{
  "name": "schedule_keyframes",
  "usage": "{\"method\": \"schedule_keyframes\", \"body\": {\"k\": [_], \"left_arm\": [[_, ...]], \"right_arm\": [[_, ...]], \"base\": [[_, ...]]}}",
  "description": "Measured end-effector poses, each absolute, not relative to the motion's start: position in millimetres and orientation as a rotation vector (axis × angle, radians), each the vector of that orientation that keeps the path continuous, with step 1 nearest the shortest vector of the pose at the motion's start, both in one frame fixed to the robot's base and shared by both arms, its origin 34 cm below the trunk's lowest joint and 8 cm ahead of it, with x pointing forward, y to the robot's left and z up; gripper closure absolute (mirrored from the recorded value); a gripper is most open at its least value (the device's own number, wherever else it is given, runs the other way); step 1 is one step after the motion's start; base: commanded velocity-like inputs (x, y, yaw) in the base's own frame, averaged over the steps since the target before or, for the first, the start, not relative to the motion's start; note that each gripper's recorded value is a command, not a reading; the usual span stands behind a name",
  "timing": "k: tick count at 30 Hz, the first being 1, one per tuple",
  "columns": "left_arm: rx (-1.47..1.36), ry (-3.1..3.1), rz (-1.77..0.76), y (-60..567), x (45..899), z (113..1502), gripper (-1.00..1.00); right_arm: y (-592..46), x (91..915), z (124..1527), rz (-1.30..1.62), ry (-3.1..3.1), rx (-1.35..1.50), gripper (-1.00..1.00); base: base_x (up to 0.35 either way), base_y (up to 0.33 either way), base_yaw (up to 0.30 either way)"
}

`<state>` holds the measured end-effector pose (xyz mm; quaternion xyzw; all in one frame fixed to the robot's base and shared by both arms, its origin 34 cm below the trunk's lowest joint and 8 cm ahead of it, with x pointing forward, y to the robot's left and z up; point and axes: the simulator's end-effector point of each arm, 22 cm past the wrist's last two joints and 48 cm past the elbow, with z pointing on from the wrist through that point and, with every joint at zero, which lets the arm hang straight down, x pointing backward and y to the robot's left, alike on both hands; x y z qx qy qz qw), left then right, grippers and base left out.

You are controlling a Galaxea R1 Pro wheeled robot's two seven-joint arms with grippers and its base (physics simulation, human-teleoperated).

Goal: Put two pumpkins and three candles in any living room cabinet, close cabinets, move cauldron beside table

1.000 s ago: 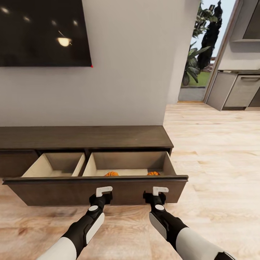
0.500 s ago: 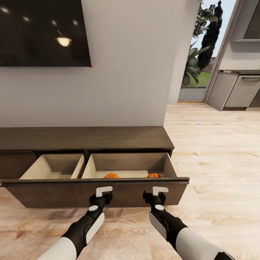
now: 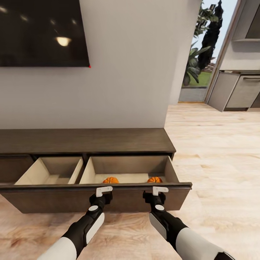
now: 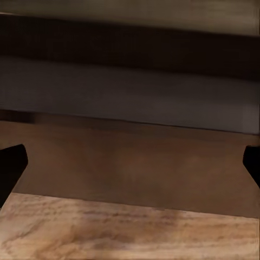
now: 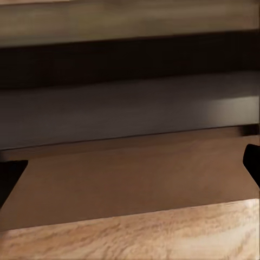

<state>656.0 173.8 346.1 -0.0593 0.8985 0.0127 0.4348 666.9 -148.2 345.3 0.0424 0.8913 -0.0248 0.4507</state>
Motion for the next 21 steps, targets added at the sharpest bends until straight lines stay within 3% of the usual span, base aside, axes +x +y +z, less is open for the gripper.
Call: {"method": "schedule_keyframes", "body": {"k": [11,21], "left_arm": [[-0.146,2.236,0.033,174.1,656.1,346.2,-1.00],[-0.146,2.236,0.032,173.6,656.1,346.3,-1.00]], "right_arm": [[-148.3,667.0,345.4,-0.062,2.202,0.104,-1.00],[-147.9,667.0,345.5,-0.061,2.203,0.102,-1.00]], "base": [[0.102,0.000,0.000],[0.197,0.000,0.000]]}}
